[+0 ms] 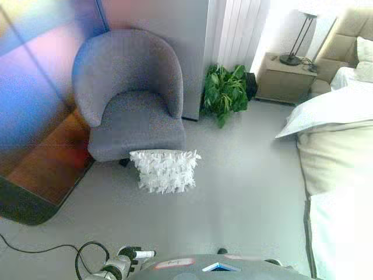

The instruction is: Pick up the pillow and put it on the sofa.

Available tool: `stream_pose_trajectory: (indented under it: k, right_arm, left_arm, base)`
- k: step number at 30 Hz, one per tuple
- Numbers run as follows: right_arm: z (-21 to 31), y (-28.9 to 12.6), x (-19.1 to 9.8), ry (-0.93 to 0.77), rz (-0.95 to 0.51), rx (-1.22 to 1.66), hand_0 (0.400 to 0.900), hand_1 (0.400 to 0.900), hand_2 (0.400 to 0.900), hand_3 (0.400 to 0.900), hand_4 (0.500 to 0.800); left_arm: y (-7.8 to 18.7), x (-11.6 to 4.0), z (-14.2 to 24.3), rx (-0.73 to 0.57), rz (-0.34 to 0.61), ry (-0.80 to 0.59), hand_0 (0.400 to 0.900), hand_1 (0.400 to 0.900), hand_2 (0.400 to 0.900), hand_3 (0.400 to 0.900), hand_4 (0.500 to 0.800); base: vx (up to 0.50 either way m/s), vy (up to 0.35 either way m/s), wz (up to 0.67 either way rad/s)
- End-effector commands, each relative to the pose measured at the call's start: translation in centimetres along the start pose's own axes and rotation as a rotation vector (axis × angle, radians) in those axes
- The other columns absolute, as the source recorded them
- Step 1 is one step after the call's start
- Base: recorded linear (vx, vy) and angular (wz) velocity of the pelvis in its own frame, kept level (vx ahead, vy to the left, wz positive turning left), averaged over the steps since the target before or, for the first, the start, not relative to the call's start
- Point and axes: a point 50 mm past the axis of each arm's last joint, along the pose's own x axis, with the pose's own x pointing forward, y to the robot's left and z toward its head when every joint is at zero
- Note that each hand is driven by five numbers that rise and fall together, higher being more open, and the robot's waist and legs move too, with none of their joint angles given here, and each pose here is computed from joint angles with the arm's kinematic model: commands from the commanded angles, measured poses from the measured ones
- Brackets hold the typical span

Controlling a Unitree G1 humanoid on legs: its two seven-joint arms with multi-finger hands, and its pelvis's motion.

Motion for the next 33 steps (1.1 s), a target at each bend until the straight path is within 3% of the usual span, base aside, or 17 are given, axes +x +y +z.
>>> stream_pose_trajectory:
  k: [1,12,33]
  right_arm:
    - [3.4,0.6,-0.4,-0.051,-0.011,-0.049,0.900,0.900,0.900,0.900,0.800]
    - [4.1,0.2,-0.5,-0.079,-0.048,-0.271,0.900,0.900,0.900,0.900,0.800]
    - [5.0,0.0,-0.7,-0.125,-0.146,-0.285,0.900,0.900,0.900,0.900,0.800]
  left_arm:
    - [0.1,0.1,0.2,0.010,0.003,0.024,0.900,0.900,0.900,0.900,0.800]
    - [-0.2,0.0,0.2,0.038,-0.019,0.024,0.900,0.900,0.900,0.900,0.800]
    - [-0.1,0.0,0.3,0.076,0.001,0.039,0.900,0.900,0.900,0.900,0.800]
  base:
    - [0.000,0.000,0.00]
    - [0.001,-0.002,0.01]
    - [0.002,-0.022,0.01]
